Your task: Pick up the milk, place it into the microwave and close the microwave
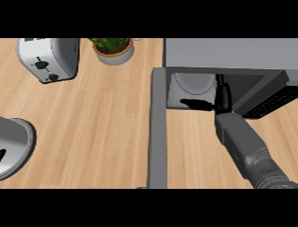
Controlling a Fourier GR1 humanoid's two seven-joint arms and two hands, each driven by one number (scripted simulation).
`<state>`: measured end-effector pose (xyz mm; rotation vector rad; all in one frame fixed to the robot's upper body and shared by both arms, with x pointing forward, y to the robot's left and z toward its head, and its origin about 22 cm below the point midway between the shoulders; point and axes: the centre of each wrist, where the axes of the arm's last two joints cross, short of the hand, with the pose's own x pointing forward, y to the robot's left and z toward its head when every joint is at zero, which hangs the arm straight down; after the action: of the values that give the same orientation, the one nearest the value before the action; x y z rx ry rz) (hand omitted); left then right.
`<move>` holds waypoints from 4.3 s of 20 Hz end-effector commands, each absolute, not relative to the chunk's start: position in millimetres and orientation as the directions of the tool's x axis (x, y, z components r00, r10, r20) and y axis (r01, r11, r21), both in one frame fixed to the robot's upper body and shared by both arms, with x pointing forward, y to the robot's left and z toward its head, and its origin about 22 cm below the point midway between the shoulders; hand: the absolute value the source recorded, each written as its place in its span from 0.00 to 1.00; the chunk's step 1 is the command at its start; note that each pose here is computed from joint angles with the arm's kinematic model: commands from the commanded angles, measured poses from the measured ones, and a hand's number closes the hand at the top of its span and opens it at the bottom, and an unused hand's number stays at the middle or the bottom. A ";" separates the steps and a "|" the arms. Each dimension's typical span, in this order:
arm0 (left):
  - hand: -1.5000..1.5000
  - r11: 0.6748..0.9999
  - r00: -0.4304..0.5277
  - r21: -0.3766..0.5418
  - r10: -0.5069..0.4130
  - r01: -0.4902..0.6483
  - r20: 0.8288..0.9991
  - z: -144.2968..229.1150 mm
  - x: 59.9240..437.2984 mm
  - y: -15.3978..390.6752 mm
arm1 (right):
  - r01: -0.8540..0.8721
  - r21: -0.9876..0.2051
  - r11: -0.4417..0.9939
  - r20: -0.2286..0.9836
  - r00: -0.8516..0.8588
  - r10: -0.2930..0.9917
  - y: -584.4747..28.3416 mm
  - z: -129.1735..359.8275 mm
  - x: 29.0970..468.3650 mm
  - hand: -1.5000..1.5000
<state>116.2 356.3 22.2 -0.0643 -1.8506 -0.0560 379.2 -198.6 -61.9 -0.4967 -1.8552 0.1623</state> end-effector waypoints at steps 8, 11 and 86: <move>0.00 0.964 -0.246 -0.043 0.109 0.261 0.963 26.5 119.0 327.1 | 0.007 -0.093 0.996 0.948 -0.304 0.091 -181.9 -117.2 322.3 0.00; 0.00 0.950 -0.238 -0.045 0.123 0.310 0.963 17.1 130.9 319.1 | -0.013 -0.050 0.999 0.952 -0.304 0.044 -187.5 -121.5 312.3 0.00; 1.00 0.829 -0.315 0.207 -0.039 0.520 0.948 80.2 349.4 -15.1 | -0.430 -0.038 0.902 0.807 -0.545 -0.226 -304.1 117.1 201.0 0.00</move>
<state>341.8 -3.5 60.1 -0.3540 -1.7756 -0.5890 199.5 -305.0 111.8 0.4386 -2.1812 0.2564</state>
